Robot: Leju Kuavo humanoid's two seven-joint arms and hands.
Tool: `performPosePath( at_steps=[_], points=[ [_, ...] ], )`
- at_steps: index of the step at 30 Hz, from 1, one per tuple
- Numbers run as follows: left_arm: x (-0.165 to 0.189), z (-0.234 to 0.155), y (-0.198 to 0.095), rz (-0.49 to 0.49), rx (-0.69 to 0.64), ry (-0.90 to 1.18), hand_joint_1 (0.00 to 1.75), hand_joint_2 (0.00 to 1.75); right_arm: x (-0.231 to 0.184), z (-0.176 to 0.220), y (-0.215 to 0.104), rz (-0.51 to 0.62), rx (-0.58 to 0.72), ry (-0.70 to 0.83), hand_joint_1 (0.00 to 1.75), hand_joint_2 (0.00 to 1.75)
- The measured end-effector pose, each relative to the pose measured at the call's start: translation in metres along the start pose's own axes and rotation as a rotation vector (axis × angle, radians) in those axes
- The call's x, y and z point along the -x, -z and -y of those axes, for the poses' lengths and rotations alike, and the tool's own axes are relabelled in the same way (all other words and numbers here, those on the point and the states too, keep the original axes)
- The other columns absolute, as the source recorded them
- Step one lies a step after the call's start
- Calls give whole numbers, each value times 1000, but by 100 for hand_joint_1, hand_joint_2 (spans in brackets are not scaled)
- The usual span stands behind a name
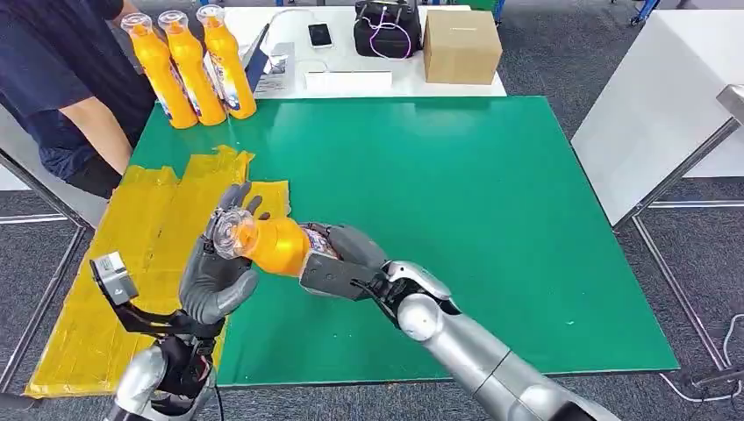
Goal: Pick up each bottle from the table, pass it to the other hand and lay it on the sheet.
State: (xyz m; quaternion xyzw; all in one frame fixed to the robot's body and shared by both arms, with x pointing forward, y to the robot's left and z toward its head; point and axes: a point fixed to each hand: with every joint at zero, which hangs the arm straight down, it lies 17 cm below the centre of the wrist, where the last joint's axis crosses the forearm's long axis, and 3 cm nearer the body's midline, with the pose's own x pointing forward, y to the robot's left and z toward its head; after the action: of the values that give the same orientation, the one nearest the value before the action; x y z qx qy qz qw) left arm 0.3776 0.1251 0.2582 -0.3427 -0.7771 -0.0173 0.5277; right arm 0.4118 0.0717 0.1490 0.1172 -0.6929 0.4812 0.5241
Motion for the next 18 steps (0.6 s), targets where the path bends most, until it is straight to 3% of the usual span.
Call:
performPosePath(
  at_steps=[1, 2, 18],
  points=[
    [0, -1, 0, 1, -3, 1, 154, 175, 0, 0, 1, 1, 3, 0, 175, 175],
    [0, -1, 1, 1, -5, 1, 175, 175, -1, 0, 2, 2, 4, 1, 175, 175],
    [-3, -1, 6, 6, -2, 41, 175, 175, -1, -6, 7, 10, -1, -1, 175, 175]
  ],
)
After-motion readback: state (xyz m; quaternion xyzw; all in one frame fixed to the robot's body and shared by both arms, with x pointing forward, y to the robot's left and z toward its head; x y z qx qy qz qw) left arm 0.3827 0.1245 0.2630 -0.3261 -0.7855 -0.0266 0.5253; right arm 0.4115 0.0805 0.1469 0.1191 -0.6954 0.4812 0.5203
